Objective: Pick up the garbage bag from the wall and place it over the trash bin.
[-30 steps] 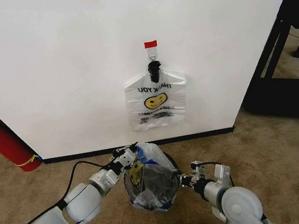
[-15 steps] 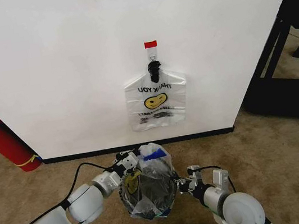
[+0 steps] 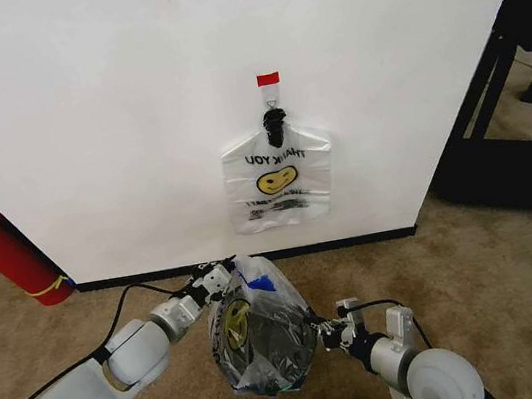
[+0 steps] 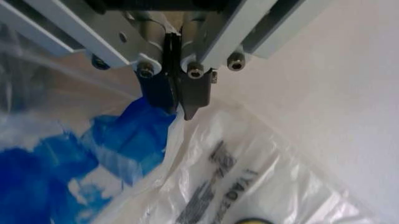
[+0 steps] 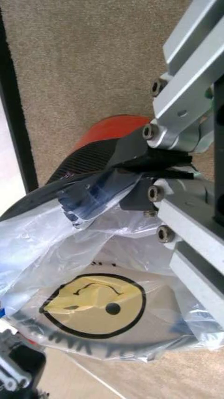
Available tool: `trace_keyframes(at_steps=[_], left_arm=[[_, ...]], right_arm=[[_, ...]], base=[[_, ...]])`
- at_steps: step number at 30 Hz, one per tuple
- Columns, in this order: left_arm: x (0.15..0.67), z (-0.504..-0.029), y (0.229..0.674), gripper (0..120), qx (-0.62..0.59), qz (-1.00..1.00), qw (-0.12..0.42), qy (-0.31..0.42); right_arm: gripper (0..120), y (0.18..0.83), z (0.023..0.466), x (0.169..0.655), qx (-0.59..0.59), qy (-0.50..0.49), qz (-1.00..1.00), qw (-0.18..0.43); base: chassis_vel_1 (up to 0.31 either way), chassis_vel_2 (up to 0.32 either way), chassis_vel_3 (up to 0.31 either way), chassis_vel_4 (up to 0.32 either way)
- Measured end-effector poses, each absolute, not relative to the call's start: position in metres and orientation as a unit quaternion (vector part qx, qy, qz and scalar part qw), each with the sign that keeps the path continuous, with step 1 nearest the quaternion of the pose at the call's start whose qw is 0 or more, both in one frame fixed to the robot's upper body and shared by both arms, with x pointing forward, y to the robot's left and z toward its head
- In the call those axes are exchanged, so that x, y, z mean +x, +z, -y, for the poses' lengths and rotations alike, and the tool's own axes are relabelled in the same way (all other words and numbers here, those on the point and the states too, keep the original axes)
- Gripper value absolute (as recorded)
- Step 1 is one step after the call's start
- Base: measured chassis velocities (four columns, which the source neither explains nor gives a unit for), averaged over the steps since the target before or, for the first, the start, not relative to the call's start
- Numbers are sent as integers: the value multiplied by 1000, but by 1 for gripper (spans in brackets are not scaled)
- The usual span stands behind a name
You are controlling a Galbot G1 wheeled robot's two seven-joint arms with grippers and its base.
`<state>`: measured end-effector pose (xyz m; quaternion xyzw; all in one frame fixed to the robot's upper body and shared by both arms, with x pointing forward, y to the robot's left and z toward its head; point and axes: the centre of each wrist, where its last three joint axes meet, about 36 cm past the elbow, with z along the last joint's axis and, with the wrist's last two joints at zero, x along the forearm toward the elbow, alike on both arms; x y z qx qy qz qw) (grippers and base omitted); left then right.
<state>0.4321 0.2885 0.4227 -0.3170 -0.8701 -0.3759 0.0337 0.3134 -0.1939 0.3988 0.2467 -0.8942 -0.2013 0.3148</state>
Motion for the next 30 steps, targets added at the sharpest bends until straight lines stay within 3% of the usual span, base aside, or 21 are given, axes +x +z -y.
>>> trace_keyframes(at_steps=[19, 30], left_arm=[[446, -325, 397, 0, -381, 849, 36, -366], [456, -322, 400, 0, -455, 842, 46, -285]], right_arm=[[0, 401, 196, 312, 266, -216, 888, 305], [0, 396, 197, 306, 272, -206, 889, 305]], base=[[0, 0, 0, 0], [0, 0, 0, 0]])
